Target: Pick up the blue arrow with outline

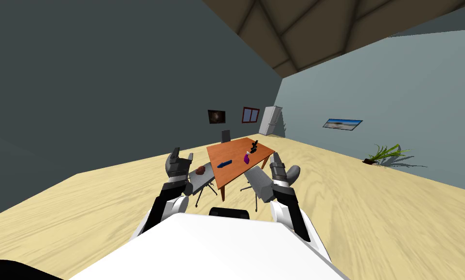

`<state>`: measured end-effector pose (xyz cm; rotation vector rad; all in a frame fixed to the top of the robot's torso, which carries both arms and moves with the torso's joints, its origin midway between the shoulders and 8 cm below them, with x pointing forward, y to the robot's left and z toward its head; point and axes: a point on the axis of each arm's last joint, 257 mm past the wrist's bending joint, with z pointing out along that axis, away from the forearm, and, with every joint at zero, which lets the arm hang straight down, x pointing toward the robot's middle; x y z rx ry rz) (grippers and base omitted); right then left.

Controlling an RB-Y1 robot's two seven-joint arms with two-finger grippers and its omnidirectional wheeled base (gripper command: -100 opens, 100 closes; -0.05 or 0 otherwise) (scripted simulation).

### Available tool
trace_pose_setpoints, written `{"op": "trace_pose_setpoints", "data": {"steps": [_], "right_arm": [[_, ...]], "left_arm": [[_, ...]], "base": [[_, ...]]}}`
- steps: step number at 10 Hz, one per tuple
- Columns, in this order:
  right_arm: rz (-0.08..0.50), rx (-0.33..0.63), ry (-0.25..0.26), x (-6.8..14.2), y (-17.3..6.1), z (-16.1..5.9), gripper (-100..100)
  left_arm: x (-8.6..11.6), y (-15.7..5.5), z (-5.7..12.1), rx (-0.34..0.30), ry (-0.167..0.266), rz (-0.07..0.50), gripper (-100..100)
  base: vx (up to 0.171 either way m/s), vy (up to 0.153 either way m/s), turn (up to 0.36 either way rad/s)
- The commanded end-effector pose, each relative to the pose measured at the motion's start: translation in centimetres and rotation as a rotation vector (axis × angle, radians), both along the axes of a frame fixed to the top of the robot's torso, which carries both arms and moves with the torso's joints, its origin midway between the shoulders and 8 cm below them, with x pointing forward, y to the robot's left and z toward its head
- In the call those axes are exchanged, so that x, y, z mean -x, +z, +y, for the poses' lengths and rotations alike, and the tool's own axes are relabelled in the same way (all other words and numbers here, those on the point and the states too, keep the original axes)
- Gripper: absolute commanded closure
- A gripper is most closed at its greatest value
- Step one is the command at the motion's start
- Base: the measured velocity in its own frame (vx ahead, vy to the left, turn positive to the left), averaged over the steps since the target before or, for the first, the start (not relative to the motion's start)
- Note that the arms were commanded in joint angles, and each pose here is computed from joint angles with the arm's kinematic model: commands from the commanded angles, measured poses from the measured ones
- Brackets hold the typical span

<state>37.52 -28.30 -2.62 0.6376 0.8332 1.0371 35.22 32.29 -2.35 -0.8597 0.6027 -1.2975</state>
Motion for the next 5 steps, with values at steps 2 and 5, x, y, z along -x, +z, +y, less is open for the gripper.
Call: {"op": "trace_pose_setpoints", "data": {"steps": [2,5], "right_arm": [[0.000,0.000,0.000,0.0,0.0,0.0,0],[0.000,0.000,0.000,0.0,0.0,0.0,0]], "left_arm": [[-0.9,-1.2,0.0,-0.053,-0.023,0.054,-100],[-2.5,-4.2,1.1,-0.114,-0.033,0.169,-100]], "base": [[-0.007,-0.032,-0.022],[-0.015,-0.070,-0.042]]}}
